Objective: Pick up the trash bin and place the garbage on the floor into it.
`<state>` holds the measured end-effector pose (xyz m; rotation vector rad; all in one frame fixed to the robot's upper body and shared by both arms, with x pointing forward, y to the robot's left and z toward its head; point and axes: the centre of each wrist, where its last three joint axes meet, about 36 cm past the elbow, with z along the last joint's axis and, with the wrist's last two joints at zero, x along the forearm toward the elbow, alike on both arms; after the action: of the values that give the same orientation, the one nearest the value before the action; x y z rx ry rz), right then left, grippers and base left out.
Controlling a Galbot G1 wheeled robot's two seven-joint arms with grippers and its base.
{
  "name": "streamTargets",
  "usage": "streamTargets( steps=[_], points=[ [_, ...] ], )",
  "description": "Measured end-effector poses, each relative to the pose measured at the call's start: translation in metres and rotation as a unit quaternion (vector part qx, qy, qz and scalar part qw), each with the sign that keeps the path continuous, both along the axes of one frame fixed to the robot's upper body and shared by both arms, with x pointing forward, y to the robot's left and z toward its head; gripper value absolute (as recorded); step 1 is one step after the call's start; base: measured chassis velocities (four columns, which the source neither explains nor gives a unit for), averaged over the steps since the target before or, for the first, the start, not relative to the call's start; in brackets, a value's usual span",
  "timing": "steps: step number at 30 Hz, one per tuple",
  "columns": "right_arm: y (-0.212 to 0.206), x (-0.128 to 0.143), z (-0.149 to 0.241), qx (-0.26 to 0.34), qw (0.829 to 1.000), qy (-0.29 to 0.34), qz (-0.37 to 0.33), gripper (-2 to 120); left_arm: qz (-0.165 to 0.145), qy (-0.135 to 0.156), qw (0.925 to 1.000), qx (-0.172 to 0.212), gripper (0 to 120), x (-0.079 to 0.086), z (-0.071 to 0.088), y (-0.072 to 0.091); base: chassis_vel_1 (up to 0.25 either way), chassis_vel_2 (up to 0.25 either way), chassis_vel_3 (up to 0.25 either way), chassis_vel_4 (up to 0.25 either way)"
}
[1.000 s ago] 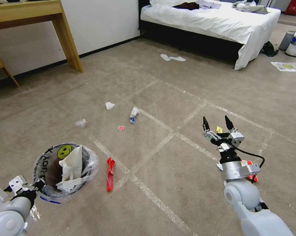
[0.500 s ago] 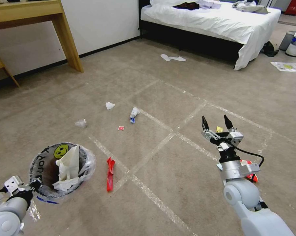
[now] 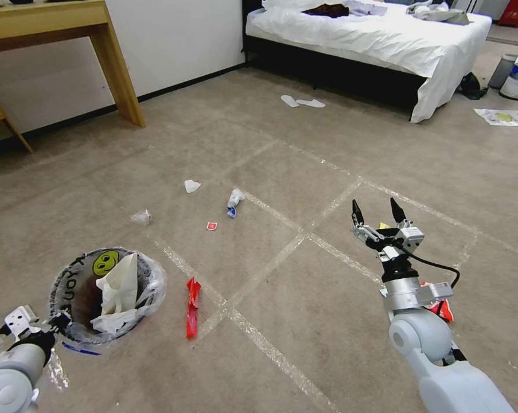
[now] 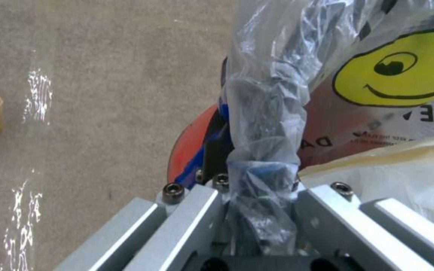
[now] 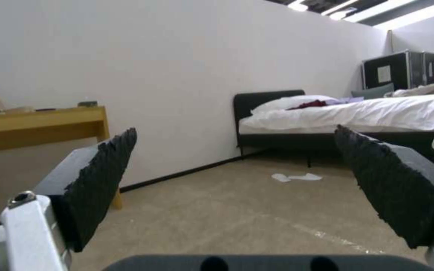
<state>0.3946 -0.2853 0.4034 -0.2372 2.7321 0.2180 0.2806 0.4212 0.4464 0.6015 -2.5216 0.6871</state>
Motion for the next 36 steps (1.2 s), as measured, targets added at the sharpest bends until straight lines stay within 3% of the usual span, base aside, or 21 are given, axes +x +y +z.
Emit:
streamTargets(
  steps=[36],
  points=[
    [-0.0015, -0.0005, -0.0046, 0.0, 1.0, 0.001, -0.004, 100, -0.002, 0.003, 1.0, -0.001, 1, 0.0025, -0.0041, 0.0008, 0.0, 0.0, 0.0, 0.0]
  ],
)
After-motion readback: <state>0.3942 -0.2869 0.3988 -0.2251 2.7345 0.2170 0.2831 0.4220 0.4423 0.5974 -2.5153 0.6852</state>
